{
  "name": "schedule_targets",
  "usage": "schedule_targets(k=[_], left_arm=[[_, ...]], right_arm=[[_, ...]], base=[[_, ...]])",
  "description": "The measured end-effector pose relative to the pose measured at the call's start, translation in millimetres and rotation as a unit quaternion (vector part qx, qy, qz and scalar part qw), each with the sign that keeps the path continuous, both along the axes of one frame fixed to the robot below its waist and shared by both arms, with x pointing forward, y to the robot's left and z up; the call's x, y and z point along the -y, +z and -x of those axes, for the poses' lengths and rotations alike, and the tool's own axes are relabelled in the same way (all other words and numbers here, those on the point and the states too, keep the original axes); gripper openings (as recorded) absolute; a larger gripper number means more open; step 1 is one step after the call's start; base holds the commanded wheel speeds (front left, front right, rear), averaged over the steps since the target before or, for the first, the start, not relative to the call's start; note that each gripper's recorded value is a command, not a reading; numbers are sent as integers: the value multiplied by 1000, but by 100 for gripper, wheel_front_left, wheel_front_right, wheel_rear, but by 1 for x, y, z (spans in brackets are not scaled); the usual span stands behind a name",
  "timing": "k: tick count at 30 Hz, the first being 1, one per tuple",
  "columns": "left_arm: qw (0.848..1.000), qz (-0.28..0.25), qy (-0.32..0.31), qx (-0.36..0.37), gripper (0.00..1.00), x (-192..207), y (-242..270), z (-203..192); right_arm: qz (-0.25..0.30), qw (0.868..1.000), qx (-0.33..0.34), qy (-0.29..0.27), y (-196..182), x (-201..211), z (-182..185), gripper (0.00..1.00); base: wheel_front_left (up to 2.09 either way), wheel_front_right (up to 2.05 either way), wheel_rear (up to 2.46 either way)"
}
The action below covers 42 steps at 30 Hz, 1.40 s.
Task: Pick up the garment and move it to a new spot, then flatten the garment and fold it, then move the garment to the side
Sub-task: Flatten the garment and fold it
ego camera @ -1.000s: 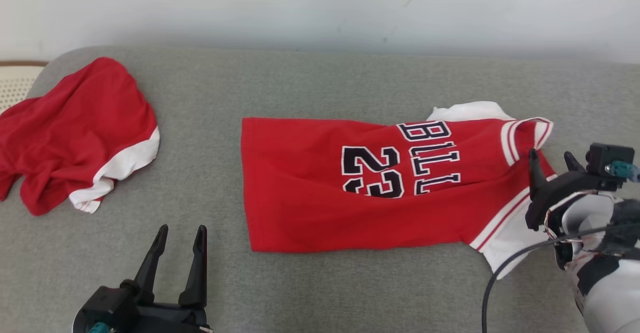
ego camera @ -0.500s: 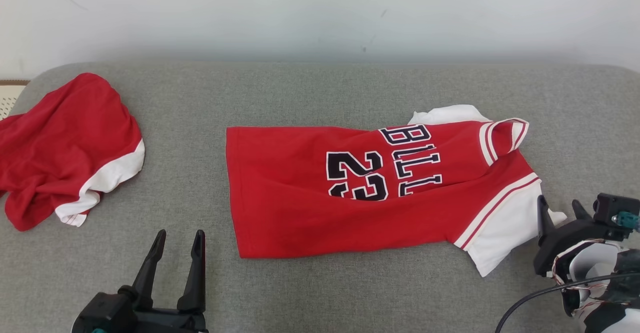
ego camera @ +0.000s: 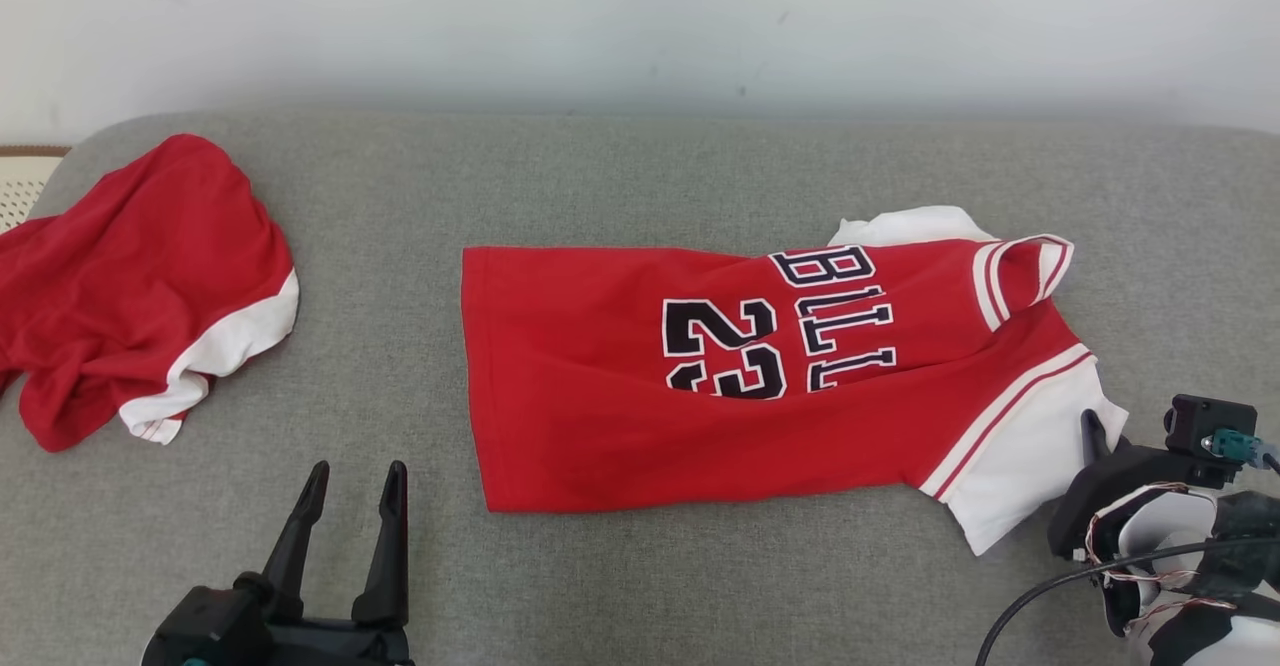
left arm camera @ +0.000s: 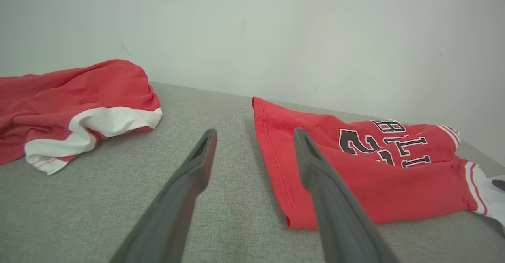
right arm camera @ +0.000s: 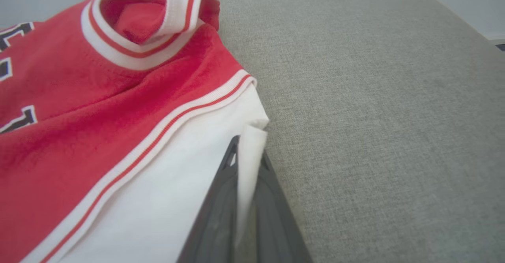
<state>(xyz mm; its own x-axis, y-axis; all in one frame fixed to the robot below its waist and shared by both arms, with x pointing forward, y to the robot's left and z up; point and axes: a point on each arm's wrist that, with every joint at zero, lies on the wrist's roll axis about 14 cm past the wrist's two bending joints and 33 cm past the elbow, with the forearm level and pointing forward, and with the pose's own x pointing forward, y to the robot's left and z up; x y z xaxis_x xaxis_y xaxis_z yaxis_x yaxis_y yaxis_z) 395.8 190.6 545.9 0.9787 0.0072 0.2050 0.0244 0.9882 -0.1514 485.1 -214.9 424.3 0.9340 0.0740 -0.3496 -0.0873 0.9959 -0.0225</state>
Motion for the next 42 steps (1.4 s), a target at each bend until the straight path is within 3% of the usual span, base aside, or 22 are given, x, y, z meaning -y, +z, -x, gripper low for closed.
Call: schedule_targets(k=[12,24,26,27,28,33,42], left_arm=[[1000,9,-17,-3,100,15,-2,7],[999,15,-40,-11,100,32,-8,-2],[999,15,-41,-11,100,32,-8,-2],[999,15,-40,-12,100,32,-8,-2],[999,16,-40,-12,100,32,-9,-2],[999,15,-38,-12,100,30,-8,-1],[999,15,-35,-5,100,27,-3,2]], right_arm=[[-57,997,39,-19,10,11,42,0],[-133,990,-39,-5,-13,-13,110,0],[-121,992,-39,-8,-9,-7,113,0],[-109,994,-28,-11,-3,-1,113,29],[-101,995,-16,-19,4,6,111,100],[-55,996,59,-28,44,15,103,100],[-60,989,137,-9,82,-13,100,100]], base=[[0,0,0],[0,0,0],[0,0,0],[0,0,0],[0,0,0],[0,0,0],[0,0,0]])
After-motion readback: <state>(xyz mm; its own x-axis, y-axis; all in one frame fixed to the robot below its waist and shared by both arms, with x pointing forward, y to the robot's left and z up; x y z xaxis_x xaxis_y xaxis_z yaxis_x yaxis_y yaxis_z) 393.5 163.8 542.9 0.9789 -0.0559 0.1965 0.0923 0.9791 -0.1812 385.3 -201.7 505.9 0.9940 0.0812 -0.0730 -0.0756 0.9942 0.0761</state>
